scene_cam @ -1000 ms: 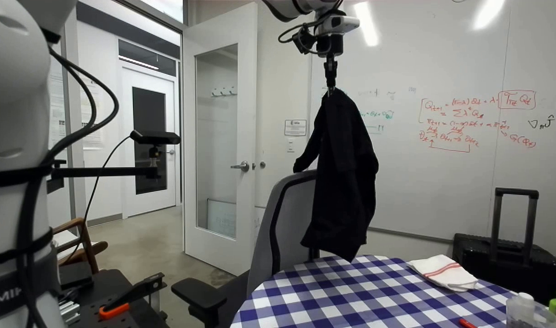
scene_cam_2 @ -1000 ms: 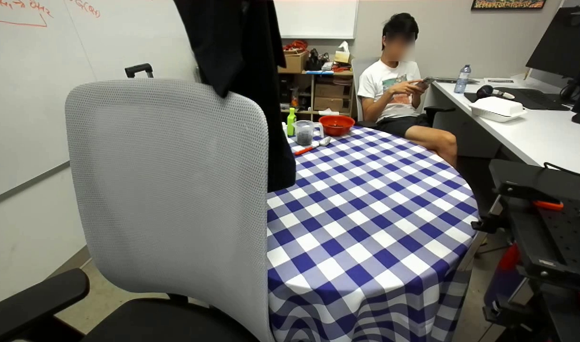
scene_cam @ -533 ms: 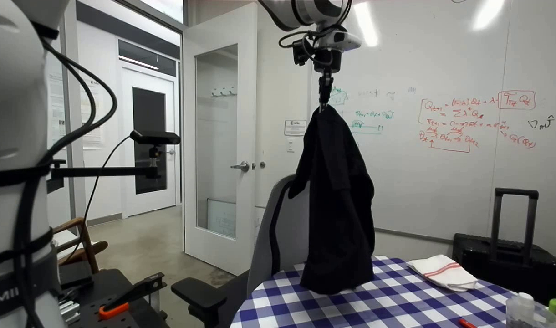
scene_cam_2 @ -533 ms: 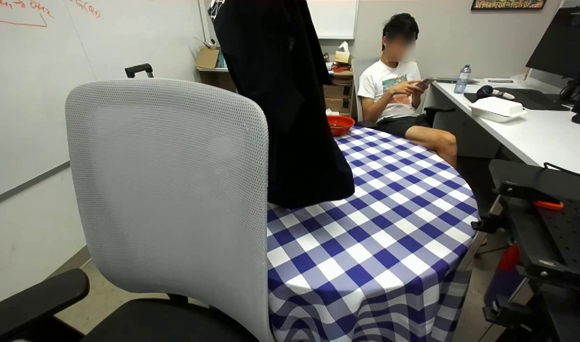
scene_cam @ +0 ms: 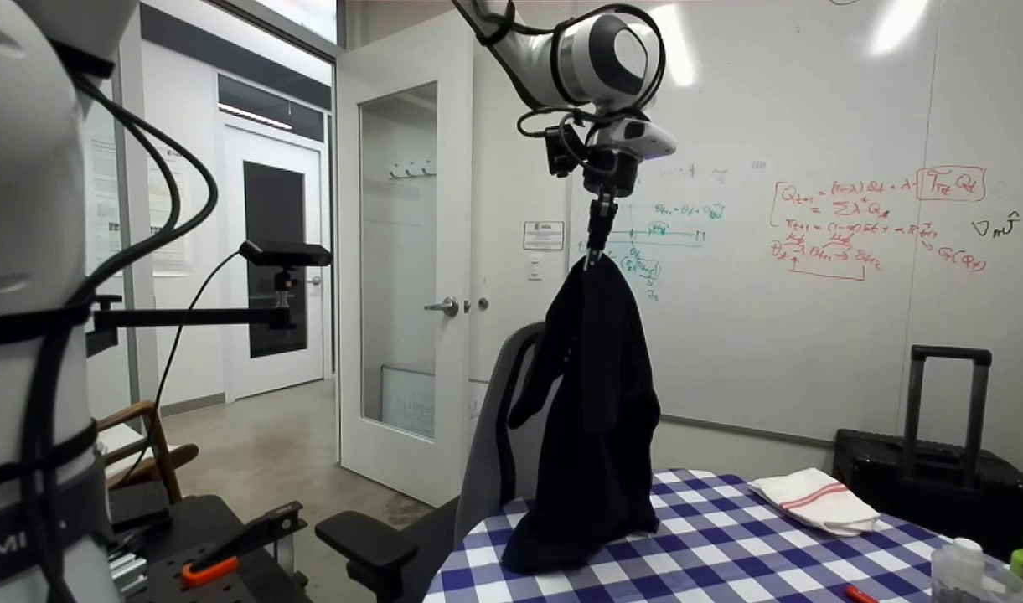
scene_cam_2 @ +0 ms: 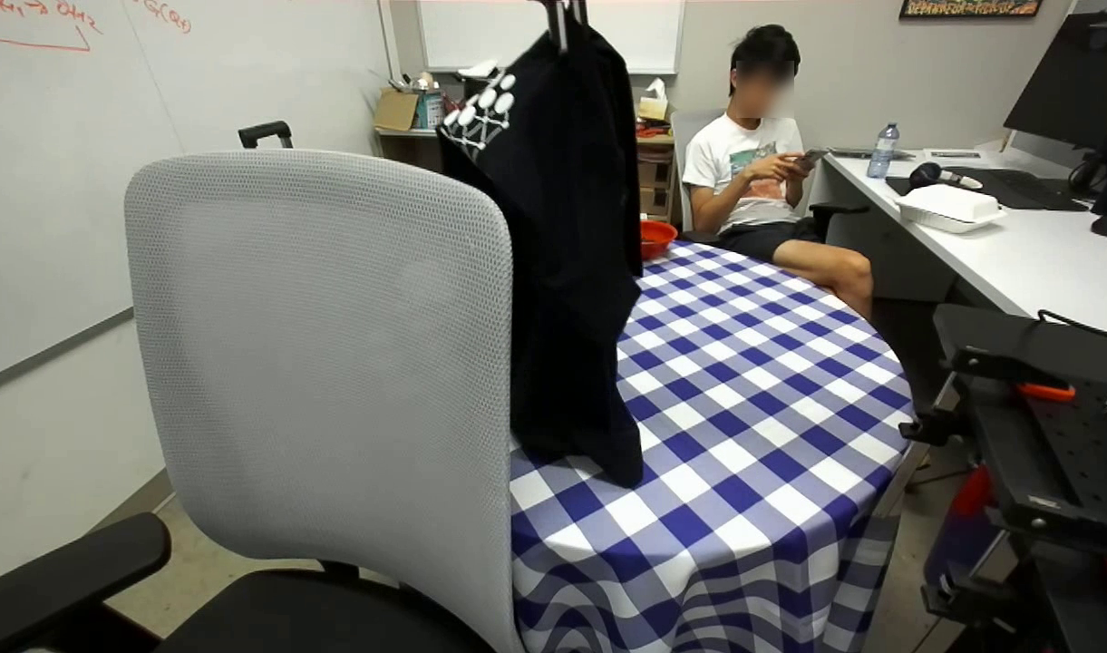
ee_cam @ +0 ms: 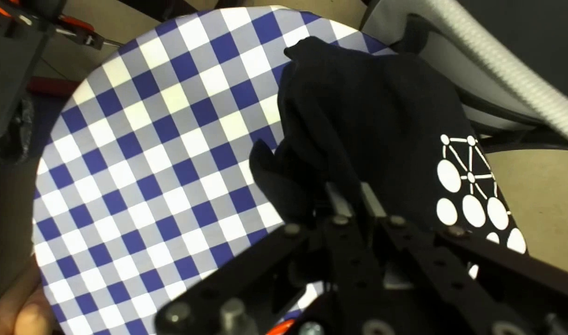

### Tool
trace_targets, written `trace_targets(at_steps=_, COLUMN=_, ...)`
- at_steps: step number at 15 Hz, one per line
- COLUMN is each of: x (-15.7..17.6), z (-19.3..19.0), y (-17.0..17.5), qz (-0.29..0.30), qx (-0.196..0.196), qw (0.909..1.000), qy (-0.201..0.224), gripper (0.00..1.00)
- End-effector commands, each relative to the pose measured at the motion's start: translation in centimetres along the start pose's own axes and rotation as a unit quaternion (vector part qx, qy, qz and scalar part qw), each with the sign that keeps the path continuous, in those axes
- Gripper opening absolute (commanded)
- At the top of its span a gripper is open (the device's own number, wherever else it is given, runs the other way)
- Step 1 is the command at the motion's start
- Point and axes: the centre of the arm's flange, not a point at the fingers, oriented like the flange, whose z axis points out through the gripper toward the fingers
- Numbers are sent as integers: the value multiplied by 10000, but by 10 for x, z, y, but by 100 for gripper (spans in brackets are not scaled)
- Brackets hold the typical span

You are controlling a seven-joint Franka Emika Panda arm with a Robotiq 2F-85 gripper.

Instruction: Pick the cloth on the back rest of the chair and put it on the table

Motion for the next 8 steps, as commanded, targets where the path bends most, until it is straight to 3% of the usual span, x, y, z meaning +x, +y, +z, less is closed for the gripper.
trace_targets(at_steps=1, x=27, z=44, y=52, qz=418, qx=-301, qw=9981, qy=-346, gripper=2)
trace_targets(at_steps=7, x=68, z=112, y=129, qz=1177, qx=-615, qw=9890, qy=-646, gripper=2)
trace_targets(at_steps=8, x=74, z=122, y=142, qz=1332, qx=-583, qw=9871, qy=-670, gripper=29)
